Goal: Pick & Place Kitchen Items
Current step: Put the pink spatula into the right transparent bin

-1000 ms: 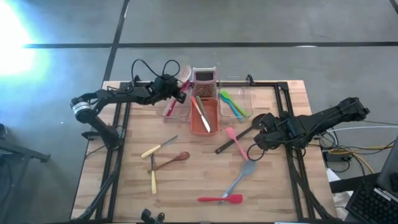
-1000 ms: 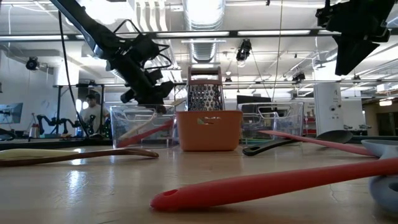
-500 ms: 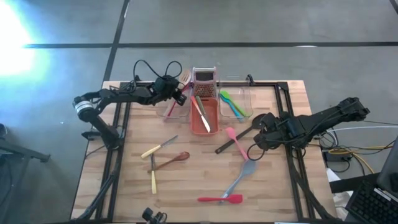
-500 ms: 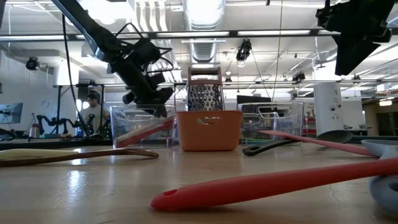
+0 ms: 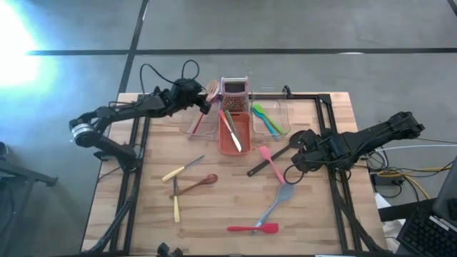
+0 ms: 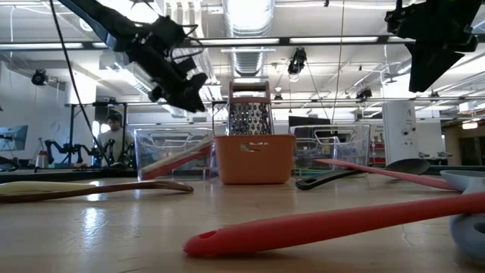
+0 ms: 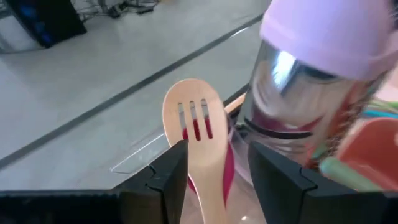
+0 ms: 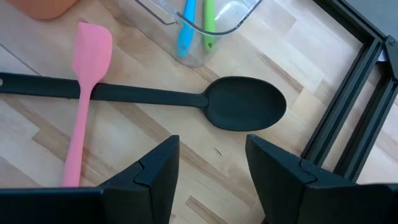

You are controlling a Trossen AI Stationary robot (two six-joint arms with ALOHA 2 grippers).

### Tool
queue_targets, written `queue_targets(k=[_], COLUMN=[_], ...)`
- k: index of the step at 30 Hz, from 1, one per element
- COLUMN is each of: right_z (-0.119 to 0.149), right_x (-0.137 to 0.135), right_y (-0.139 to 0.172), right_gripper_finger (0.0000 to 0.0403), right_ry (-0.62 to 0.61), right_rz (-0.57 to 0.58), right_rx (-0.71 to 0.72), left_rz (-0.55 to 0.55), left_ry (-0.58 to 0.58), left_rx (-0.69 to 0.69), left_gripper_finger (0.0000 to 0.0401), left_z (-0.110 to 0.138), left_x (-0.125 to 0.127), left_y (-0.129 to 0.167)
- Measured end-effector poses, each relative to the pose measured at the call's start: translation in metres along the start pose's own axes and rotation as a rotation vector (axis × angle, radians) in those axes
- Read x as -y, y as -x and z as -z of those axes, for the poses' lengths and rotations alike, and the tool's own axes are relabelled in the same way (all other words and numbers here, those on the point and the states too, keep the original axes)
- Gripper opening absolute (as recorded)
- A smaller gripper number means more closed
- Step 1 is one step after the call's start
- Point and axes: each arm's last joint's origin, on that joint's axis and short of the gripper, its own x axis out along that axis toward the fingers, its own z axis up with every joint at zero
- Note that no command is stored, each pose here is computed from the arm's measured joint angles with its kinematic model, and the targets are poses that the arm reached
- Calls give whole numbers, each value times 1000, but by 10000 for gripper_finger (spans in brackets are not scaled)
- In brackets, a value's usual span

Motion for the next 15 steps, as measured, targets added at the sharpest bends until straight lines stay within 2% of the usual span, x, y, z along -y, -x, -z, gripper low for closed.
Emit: queue_targets(k=[9, 15], right_z=[0, 0], right_x=[0, -1], right_y=[0, 0], right_gripper_finger=[178, 178], right_ry=[3, 24], right_rz=[-1, -4], right_rx=[1, 3], left_rz=[177, 376], left_ry=[9, -9], left_rx=[142, 221], left_gripper_finger=[168, 168], left_z=[-24, -33], left_x=[8, 17], left_y=[51, 92])
